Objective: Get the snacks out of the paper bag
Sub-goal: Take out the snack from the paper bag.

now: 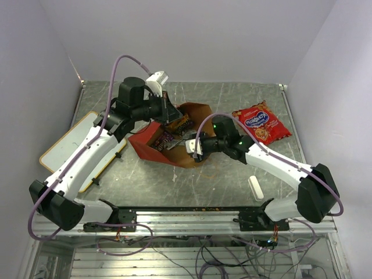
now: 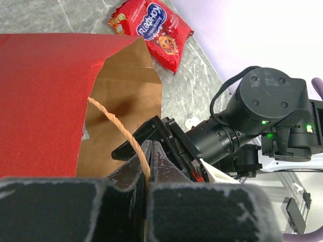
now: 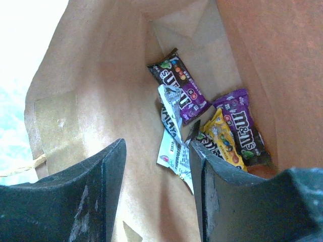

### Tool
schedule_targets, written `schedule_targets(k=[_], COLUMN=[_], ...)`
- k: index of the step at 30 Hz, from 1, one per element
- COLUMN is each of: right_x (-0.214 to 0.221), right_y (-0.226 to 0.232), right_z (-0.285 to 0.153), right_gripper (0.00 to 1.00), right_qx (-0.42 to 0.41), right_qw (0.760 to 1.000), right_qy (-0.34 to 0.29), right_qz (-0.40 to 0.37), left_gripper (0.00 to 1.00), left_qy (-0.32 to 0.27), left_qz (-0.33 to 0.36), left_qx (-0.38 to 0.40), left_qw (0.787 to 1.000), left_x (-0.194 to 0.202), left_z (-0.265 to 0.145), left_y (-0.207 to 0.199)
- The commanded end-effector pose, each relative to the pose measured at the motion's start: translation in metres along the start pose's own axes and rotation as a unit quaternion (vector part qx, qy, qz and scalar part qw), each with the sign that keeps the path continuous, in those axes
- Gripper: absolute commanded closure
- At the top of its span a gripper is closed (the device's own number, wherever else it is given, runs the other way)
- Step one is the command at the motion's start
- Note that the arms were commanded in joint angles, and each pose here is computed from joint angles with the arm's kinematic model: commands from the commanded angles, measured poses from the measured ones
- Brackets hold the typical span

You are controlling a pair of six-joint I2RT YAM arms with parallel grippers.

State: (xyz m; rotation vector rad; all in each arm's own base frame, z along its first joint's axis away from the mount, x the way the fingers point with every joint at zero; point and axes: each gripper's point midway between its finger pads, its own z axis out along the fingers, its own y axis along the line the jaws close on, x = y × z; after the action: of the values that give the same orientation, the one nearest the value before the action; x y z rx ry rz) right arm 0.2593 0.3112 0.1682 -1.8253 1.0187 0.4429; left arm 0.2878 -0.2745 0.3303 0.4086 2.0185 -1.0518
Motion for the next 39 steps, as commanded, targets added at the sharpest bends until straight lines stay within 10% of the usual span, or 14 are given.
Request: schedule_targets(k=[1, 27, 39], right_x=[-0.002, 0.095, 0.102], right_y=[0.006, -0.015, -0.015], right_z=[0.004, 0.085, 0.103], right_gripper=[0.47, 0.49, 0.68], right_qx=[-0.018, -0.043, -0.049], right_qw=[1.0, 0.994, 0.995], right_qy=[-0.009, 0.092, 0.083], right_qz=[-0.013, -0.048, -0.036], left_gripper=[0.93, 0.93, 0.93], left_qy=[-0.019, 0.026, 0.05], left_qz=[0.042, 0.096, 0.101], left_qx=[0.04, 0.064, 0.054], left_qw=[0.998, 0.993, 0.992], left_x=[-0.009, 0.019, 0.025], left_z=[0.001, 0.012, 0.02], left_y=[-0.019, -0.038, -0.034])
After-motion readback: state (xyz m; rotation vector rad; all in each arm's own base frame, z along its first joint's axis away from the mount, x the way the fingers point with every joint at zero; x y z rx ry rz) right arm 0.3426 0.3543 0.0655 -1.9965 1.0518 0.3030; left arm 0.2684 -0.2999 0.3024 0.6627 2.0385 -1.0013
